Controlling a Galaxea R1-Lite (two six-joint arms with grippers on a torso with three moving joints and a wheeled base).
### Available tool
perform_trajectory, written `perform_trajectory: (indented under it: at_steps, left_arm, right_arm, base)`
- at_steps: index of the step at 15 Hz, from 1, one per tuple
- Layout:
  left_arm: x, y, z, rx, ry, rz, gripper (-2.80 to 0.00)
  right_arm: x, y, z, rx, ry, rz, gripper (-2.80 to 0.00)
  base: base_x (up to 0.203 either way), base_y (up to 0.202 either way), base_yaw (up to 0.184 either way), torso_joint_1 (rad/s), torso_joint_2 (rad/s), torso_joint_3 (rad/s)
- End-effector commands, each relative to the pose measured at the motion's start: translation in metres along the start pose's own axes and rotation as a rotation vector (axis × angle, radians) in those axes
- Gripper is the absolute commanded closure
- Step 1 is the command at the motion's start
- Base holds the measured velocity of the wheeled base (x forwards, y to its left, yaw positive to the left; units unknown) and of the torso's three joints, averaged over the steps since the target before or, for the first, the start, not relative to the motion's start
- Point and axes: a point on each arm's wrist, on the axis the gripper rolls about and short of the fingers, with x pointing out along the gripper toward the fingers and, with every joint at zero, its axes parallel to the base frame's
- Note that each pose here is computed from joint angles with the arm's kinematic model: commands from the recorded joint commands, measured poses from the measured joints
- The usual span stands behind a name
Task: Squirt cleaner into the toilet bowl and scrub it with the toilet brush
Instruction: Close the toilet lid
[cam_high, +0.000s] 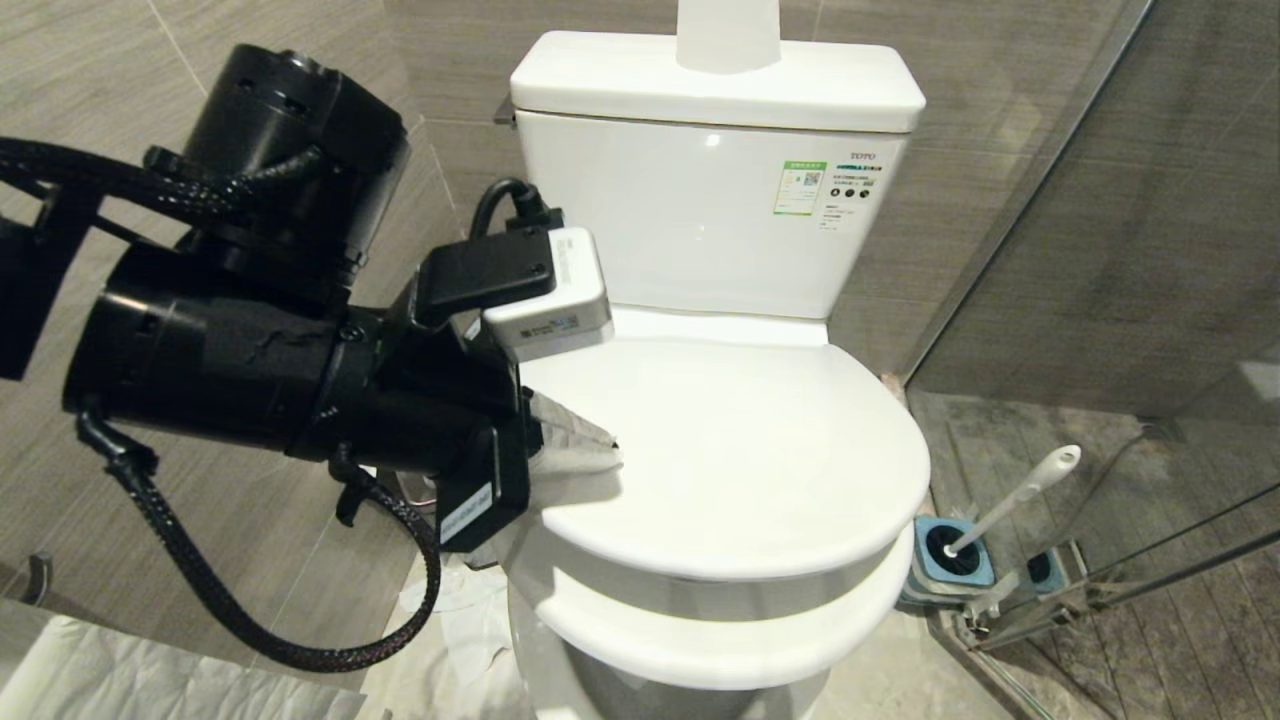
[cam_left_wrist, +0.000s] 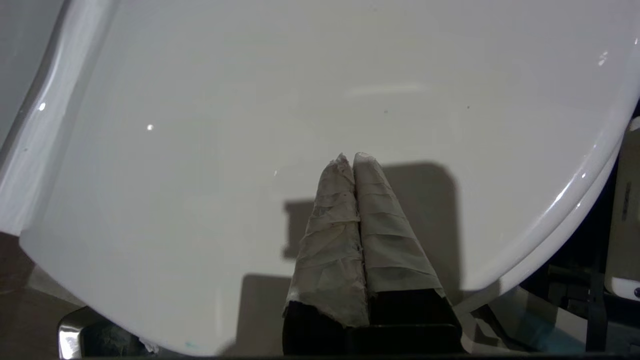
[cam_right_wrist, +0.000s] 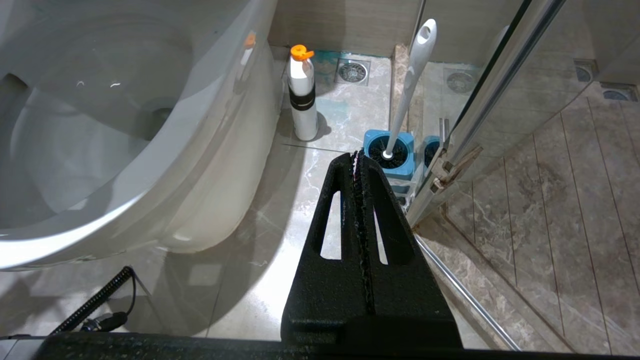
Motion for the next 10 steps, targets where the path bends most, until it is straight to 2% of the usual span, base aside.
perform_trajectory:
  at_steps: [1, 5, 10]
  left_arm:
    - [0.017, -0.004, -0.005, 0.006, 0.042, -0.054, 0.0]
    - [0.049, -0.013, -0.011, 0.008, 0.106, -0.146, 0.0]
    - [0.068, -0.019, -0.013, 0.014, 0.136, -0.192, 0.0]
  right_arm:
    - [0.0, 0.0, 0.0, 0.001, 0.0, 0.0, 0.0]
    - [0.0, 0.0, 0.0, 0.001, 0.0, 0.0, 0.0]
    - [0.0, 0.0, 0.0, 0.001, 0.0, 0.0, 0.0]
  base:
    - [0.0, 0.0, 0.0, 0.0, 0.0, 0.0]
    - [0.0, 0.0, 0.0, 0.0, 0.0, 0.0]
    - [0.0, 0.0, 0.0, 0.0, 0.0, 0.0]
